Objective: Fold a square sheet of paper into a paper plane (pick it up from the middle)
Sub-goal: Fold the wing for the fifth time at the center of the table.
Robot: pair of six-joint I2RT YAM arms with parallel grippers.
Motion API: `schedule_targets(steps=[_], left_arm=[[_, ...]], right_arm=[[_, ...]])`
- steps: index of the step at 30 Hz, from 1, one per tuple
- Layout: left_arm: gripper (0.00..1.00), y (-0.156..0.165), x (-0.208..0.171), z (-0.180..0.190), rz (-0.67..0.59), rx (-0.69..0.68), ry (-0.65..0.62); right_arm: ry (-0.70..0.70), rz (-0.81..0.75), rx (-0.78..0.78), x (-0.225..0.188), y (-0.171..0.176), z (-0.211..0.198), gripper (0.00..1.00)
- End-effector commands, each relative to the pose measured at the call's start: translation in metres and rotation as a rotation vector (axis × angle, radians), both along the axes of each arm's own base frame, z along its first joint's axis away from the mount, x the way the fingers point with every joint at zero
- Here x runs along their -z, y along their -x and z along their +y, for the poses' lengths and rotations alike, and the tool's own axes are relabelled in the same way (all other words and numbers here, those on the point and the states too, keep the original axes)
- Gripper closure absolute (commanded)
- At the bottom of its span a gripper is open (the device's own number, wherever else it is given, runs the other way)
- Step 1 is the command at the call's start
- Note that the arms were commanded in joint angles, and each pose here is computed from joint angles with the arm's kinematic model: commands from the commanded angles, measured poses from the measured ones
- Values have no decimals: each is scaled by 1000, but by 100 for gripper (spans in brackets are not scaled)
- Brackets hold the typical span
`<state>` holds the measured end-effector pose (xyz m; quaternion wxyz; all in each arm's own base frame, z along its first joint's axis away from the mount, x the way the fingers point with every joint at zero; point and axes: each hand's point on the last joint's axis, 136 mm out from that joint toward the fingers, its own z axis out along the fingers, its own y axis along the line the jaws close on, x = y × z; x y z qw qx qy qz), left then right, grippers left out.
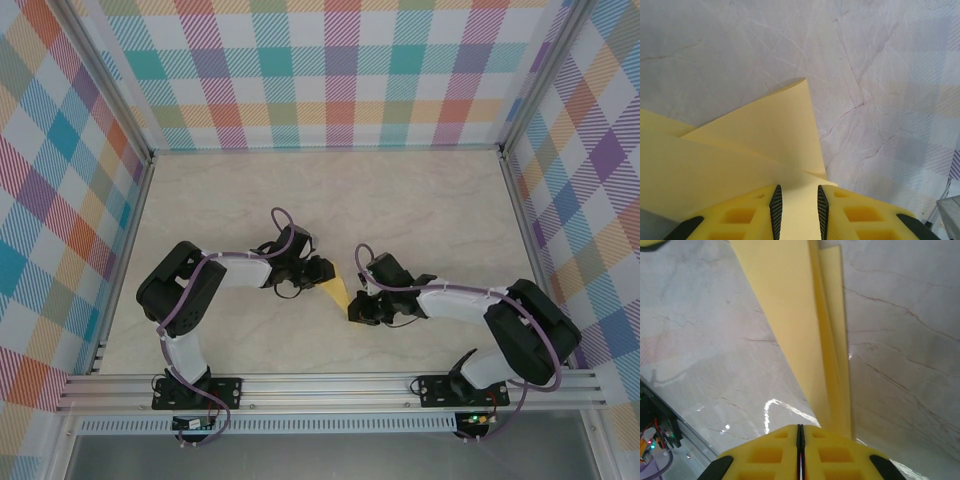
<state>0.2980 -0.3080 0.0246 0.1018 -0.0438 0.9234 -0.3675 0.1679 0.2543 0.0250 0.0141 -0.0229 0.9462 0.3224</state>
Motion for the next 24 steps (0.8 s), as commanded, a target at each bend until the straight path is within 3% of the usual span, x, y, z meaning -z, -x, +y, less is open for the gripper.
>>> schedule_targets(steps=[1,15,24], left_arm=[[72,17,45,17,77,-3,-115],[72,20,48,19,84,2,-122],[72,20,49,19,84,1,-124]], right_arm=[[80,18,-17,12,8,-13,90],[215,69,59,40,26,-50,90],[126,-42,34,-3,12,-36,87]])
